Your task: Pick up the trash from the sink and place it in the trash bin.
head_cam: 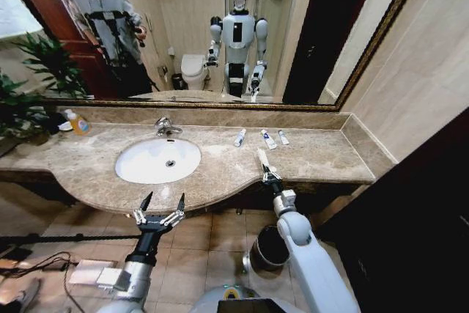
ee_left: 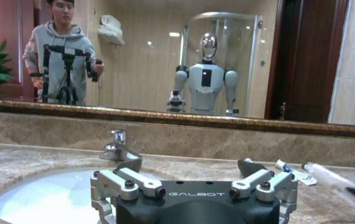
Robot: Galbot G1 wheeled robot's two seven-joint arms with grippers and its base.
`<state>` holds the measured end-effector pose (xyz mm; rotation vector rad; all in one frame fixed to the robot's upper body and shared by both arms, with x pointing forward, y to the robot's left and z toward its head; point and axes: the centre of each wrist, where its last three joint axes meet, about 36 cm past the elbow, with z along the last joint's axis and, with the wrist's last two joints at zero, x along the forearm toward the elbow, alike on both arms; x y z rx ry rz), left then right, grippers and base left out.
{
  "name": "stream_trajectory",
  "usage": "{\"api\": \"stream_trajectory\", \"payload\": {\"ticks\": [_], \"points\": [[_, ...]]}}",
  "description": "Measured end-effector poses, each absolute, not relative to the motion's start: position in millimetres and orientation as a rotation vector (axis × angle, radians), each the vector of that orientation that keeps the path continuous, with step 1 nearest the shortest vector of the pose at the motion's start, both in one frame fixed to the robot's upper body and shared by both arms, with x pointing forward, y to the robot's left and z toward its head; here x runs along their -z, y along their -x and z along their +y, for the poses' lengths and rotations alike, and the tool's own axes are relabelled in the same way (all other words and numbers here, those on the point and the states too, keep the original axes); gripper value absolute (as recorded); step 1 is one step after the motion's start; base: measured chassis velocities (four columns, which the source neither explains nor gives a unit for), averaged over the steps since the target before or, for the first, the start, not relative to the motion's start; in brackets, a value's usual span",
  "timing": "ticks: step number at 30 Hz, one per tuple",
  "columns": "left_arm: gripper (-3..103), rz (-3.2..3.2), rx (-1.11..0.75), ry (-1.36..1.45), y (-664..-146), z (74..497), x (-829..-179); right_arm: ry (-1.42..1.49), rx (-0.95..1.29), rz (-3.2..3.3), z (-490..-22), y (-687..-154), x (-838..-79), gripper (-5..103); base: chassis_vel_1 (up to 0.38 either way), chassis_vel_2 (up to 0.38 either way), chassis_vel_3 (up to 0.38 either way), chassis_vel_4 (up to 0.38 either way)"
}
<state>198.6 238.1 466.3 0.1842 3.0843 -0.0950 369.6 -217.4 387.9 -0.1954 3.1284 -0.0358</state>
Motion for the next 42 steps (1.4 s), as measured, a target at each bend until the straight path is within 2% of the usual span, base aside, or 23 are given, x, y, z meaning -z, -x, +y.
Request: {"api": "stream_trajectory", "payload": {"ticks": [7, 20, 31, 42], "points": [[100, 3.084, 0.095, -0.184, -199, 238, -466, 0.167, 0.032, 3.072, -228, -334, -391, 0, 0.000, 0.000, 0.000, 0.000], [100, 3.084, 0.095, -0.184, -199, 238, -466, 0.102, 0.044, 3.089, -228, -253, -354, 0, 0.000, 0.000, 0.000, 0.000], [100, 3.084, 0.095, -0.184, -199, 238, -466, 0.056, 0.057, 3.276, -234, -193, -269, 0, 0.000, 0.000, 0.000, 0.000], [100, 3.084, 0.095, -0.184, -199, 238, -466, 0.005, -0.064, 3.504, -242, -177, -188, 0, 0.000, 0.000, 0.000, 0.000]]}}
